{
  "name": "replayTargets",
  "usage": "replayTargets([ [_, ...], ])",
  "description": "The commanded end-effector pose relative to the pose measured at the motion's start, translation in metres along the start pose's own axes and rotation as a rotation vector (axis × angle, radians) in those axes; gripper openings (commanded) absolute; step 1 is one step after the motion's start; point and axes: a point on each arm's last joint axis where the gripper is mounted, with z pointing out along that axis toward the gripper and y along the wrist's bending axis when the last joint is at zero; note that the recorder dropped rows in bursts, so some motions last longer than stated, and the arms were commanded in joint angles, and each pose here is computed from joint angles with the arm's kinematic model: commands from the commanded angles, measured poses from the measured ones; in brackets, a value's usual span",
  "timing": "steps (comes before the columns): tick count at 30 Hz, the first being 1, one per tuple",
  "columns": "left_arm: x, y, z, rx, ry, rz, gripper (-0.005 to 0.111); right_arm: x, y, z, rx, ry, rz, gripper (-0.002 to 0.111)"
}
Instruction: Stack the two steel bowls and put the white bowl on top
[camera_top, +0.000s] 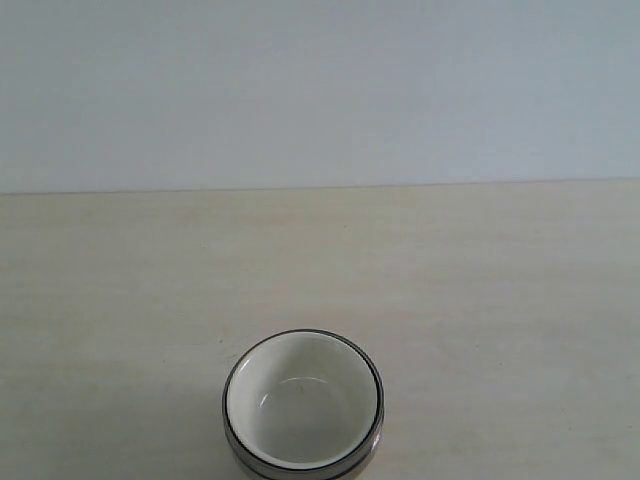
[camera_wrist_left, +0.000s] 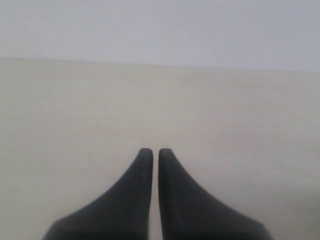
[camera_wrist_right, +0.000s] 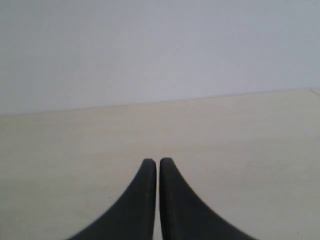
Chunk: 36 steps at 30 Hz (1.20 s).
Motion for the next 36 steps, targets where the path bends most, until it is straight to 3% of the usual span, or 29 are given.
replayTargets([
  [1, 0.0002, -0.0002, 0.0001, 0.005, -0.007, -0.004, 0.004, 0.0142, -0.0008, -0.0014, -0.003, 0.155, -0.142, 0.0],
  [10, 0.0002, -0.0002, 0.0001, 0.005, -0.007, -0.004, 0.004, 0.0152, -0.0008, -0.0016, 0.004, 0.166, -0.059, 0.0],
  [36, 0.0002, -0.0002, 0.0001, 0.005, -0.007, -0.004, 0.004, 0.015, -0.0008, -0.0016, 0.004, 0.164, -0.054, 0.0],
])
